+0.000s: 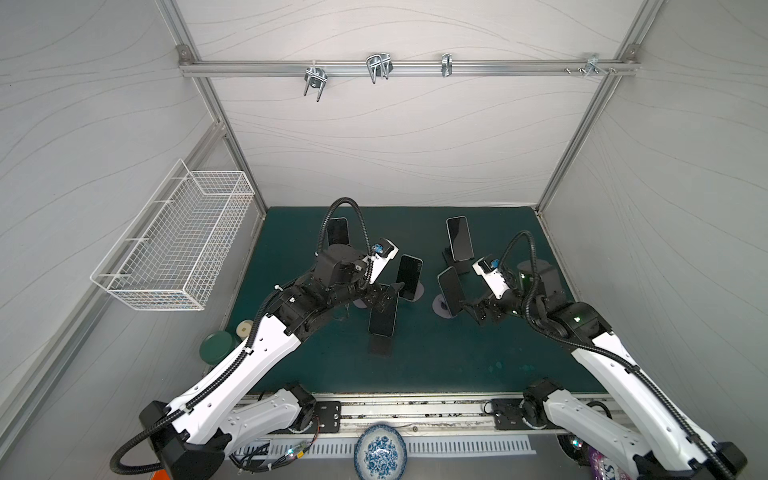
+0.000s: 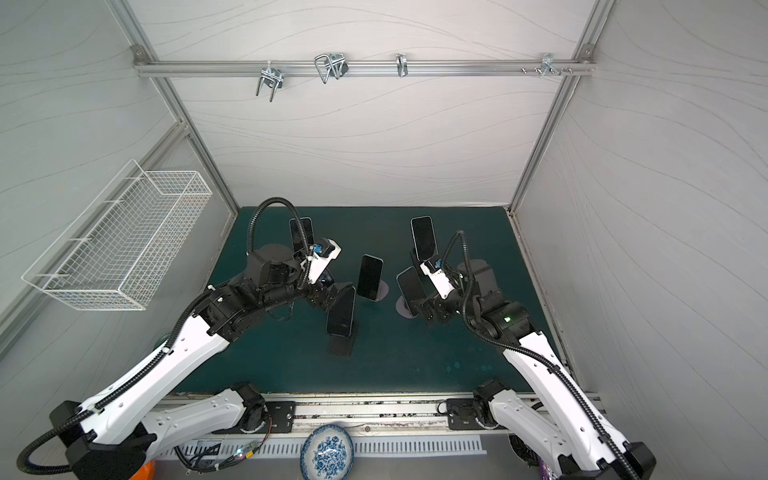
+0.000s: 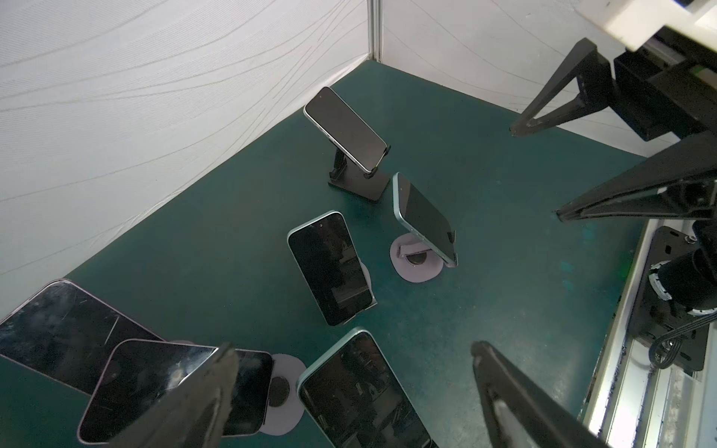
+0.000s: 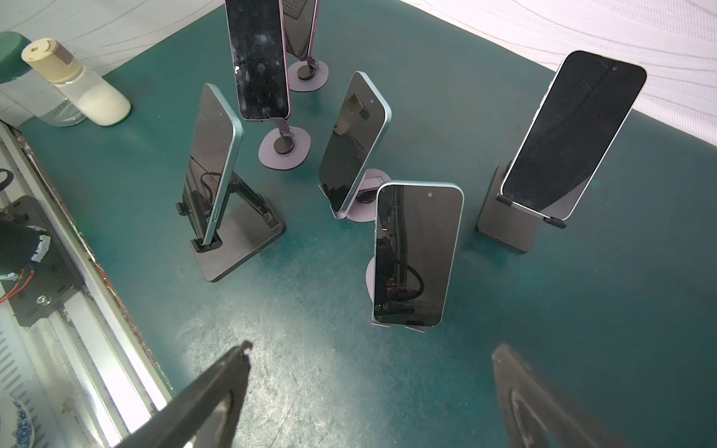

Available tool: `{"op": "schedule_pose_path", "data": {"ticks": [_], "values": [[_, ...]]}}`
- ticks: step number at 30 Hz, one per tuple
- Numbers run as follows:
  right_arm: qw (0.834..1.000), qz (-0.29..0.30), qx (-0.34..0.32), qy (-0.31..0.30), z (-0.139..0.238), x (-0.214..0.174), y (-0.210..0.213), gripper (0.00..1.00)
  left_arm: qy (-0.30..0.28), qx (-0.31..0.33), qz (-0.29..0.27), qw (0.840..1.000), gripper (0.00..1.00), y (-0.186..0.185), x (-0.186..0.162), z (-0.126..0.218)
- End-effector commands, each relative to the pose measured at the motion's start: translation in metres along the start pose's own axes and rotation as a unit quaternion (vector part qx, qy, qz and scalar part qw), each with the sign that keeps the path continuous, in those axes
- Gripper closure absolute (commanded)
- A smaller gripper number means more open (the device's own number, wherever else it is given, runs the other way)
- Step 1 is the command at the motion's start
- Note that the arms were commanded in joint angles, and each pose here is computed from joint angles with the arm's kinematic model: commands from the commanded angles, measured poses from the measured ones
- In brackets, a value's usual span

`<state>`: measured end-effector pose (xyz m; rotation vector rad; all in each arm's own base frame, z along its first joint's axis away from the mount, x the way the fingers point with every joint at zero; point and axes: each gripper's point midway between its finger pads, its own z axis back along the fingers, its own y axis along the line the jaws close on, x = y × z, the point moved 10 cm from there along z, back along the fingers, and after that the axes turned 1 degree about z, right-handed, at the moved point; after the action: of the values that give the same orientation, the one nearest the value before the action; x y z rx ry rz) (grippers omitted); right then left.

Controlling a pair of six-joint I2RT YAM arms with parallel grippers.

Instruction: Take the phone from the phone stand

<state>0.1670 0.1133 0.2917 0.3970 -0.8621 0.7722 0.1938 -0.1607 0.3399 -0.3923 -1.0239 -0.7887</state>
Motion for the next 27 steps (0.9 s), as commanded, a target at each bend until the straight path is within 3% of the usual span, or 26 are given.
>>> {"op": "schedule_pose_path", "data": {"ticks": [1,27], "values": [[1.000,0.023,0.006,0.000,-0.002,0.006,0.000,0.01,-0.022,-0.011,-0.013,1.000,0.05,-0.001,0.004,-0.007],[0.999,0.040,-0.001,0.002,-0.023,-0.012,-0.004,0.04,0.011,-0.022,-0.041,0.999,0.05,0.000,0.005,-0.026]]}}
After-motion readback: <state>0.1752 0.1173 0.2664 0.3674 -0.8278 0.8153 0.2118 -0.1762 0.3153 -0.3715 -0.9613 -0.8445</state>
